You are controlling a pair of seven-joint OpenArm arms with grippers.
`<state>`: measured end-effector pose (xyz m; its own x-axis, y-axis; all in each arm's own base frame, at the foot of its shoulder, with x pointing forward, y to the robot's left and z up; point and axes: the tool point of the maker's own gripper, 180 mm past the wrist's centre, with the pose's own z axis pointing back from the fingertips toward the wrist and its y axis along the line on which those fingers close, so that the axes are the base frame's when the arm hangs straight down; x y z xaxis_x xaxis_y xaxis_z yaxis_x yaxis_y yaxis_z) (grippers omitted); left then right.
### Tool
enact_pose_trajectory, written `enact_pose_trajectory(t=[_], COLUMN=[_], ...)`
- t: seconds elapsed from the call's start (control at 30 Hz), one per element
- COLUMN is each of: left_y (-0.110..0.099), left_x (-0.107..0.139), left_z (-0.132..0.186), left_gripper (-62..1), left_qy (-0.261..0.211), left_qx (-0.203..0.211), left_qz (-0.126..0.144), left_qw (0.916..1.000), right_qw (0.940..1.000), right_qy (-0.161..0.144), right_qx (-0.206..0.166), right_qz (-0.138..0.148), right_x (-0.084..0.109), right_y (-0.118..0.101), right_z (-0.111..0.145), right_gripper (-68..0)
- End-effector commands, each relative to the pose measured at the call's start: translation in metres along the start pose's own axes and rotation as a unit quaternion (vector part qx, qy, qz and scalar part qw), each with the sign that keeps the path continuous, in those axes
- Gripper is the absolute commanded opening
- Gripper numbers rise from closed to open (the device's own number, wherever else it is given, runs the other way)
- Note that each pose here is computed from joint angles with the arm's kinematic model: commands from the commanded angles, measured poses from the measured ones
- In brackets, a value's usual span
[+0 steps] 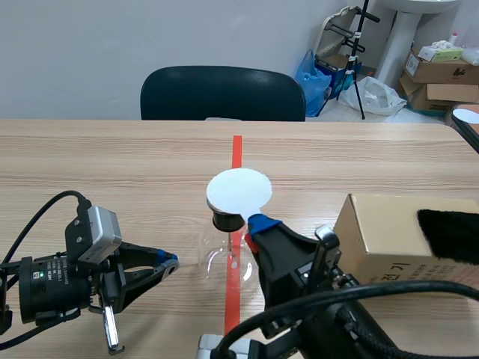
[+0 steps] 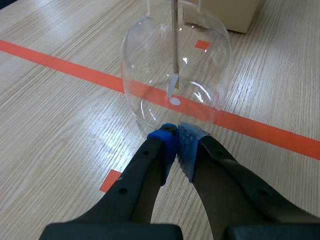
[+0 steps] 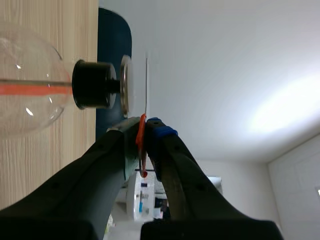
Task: Do the electroscope experiment
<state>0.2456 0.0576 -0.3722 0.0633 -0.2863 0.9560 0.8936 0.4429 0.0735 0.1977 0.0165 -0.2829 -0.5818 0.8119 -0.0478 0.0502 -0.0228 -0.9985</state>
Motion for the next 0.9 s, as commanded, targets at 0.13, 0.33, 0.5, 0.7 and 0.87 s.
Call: enact_pose_trajectory(t=[0.13,0.33,0.5,0.7,0.87], left_y=[0.0034,0.0034,0.0034,0.0034,0.0034], left_x=[0.0122,0.0122,0.0122,0.0122,0.0122], left_z=[-0.0019,-0.0019,-0.0019,-0.0019,-0.0019], left_gripper=[-57.7,-57.7,-57.7,-57.7,-57.7], left_qy=[-0.022,-0.022,-0.022,-0.022,-0.022], left_qx=[0.002,0.002,0.002,0.002,0.002], left_qz=[-0.005,-0.005,-0.005,-0.005,-0.005], left_qw=[0.9998,0.9998,0.9998,0.9998,0.9998], right_qw=[0.9997,0.9998,0.9998,0.9998,0.9998], right_qy=[-0.013,-0.013,-0.013,-0.013,-0.013], right_qx=[-0.016,-0.016,-0.016,-0.016,-0.016], right_qz=[0.009,0.009,0.009,0.009,0.009], right_x=[-0.0001,-0.0002,-0.0002,-0.0002,-0.0002], right_y=[-0.0085,-0.0085,-0.0085,-0.0085,-0.0085], right_z=[-0.0036,-0.0036,-0.0036,-0.0036,-0.0036], right_gripper=[-66.5,-66.5,-66.5,-66.5,-66.5])
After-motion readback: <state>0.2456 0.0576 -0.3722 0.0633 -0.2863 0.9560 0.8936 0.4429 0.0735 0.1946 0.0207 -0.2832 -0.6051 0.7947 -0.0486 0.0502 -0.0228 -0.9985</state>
